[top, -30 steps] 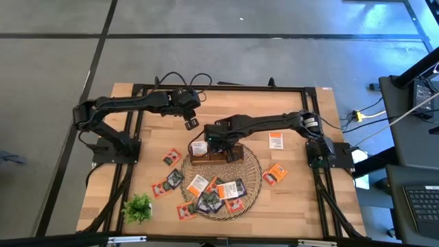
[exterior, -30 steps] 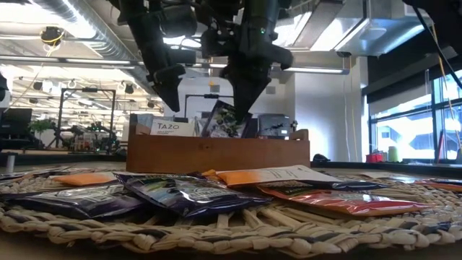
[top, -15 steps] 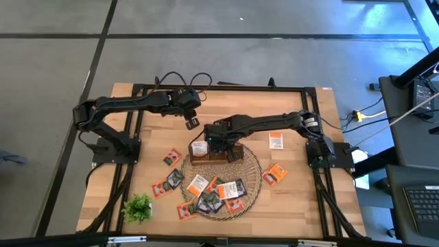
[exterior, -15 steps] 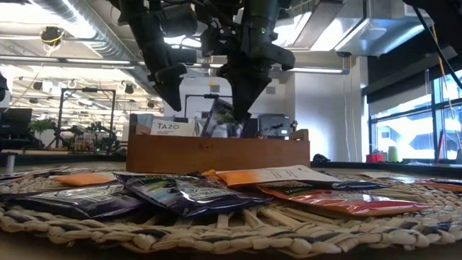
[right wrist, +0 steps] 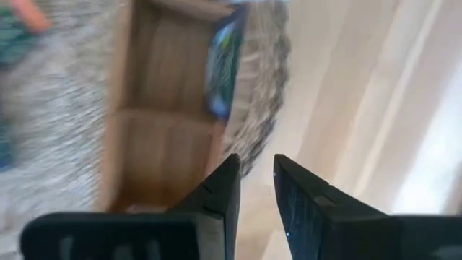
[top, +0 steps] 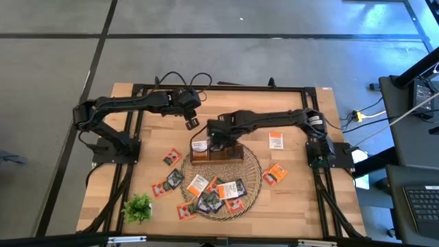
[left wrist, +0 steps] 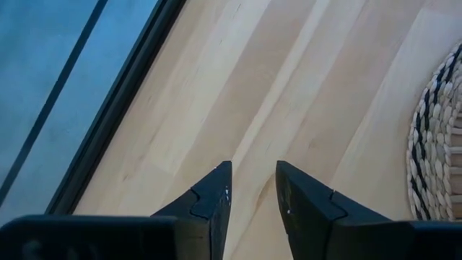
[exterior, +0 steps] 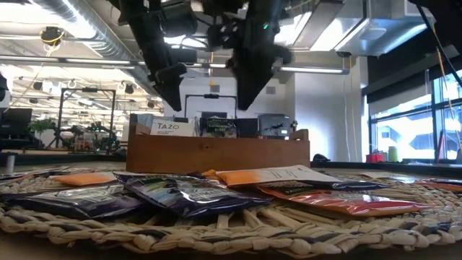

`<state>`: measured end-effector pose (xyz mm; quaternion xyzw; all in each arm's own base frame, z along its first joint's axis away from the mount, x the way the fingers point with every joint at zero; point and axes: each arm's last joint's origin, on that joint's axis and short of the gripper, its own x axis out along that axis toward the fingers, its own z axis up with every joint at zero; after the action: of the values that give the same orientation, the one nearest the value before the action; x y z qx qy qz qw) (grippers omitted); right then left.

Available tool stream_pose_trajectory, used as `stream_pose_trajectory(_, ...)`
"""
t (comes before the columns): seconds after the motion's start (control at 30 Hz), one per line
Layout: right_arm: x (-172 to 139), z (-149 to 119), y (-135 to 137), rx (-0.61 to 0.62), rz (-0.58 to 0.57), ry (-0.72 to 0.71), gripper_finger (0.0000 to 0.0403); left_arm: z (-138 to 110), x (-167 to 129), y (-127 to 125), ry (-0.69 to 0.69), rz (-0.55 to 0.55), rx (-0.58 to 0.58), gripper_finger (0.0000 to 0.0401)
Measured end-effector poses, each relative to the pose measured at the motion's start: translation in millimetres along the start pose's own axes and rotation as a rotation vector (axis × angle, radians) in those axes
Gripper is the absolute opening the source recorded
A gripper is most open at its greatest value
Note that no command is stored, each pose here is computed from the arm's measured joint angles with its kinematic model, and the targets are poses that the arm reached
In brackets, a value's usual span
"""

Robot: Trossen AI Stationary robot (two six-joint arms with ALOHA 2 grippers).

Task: Pick & Place Tea
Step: Put the top right white tea bag into the left slot of the wooden organizer

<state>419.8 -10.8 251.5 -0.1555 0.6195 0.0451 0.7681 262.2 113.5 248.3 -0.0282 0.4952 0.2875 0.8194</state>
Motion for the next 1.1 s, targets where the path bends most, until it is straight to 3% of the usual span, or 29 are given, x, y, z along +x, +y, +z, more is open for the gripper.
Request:
stream_pose_trajectory(0.13,-21,-26,-18,0.148,0.107,-0.050,0.0088,0,0,-1,0.000,-0.031,0.000,0.0106)
stream_pose_trajectory(0.27,-46,-58,-27,0.338,0.070,-0.171,0.0088,-2,5,-9,-0.036,-0.127,0.040,0.0109)
stream_pose_trajectory(0.5,-59,-127,-6,0.655,0.061,-0.334,0.0088,3,16,-21,-0.274,-0.309,0.116,0.0107)
stream_pose_trajectory(0.7,-31,-183,28,0.782,0.086,-0.248,0.0088,16,12,-20,-0.403,-0.336,0.044,0.0110)
stream_pose_trajectory(0.87,8,-214,41,1.084,0.050,-0.162,0.0088,21,10,-20,-0.453,-0.347,-0.022,0.0110)
stream_pose_trajectory(1.1,28,-230,42,1.126,0.032,-0.111,0.0088,22,9,-20,-0.455,-0.355,-0.052,0.0105)
